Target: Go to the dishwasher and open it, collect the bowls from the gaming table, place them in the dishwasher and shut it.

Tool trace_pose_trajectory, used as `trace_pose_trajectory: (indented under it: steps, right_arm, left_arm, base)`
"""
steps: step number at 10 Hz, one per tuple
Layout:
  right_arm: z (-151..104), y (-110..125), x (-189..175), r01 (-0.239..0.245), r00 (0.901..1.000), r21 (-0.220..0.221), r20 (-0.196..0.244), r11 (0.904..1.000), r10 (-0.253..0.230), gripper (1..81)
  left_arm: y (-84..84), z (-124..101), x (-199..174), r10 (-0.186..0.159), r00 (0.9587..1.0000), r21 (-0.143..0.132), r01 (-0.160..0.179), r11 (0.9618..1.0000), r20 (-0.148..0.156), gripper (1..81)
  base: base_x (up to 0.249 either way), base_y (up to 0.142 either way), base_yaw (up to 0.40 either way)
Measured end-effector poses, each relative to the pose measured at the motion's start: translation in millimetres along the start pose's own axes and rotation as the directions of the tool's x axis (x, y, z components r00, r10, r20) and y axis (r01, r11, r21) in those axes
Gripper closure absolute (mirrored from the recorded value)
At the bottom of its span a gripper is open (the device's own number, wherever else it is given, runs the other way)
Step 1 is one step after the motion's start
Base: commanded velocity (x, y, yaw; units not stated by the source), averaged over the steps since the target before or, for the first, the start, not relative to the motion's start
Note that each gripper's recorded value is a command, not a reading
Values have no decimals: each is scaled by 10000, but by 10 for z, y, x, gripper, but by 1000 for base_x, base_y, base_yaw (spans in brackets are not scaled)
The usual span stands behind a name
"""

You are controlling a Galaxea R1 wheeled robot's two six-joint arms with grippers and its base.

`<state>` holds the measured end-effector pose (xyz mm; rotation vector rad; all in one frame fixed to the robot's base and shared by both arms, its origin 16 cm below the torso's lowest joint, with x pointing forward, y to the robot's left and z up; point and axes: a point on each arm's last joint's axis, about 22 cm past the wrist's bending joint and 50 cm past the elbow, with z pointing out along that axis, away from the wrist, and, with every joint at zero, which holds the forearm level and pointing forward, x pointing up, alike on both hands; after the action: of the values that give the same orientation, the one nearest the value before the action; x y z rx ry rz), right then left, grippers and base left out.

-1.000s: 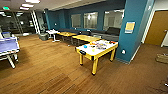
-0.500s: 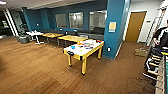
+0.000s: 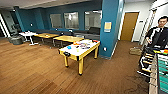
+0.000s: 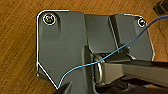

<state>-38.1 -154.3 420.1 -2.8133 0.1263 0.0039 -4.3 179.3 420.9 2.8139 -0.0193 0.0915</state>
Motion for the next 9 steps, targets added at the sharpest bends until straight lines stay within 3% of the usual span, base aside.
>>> trace_pose_trajectory:
  steps: [6,9]
  right_arm:
    - [0,0,8,3,10000,0,-12,10000,-3,10]
    - [-1,3,-112,-18,10000,3,98,10000,18,10]
  left_arm:
    - [12,0,-29,-12,10000,-21,12,10000,44,10]
    - [13,-10,-158,-40,9998,-17,40,10000,172,10]
  base:
    - [0,0,0]
    - [100,0,0]
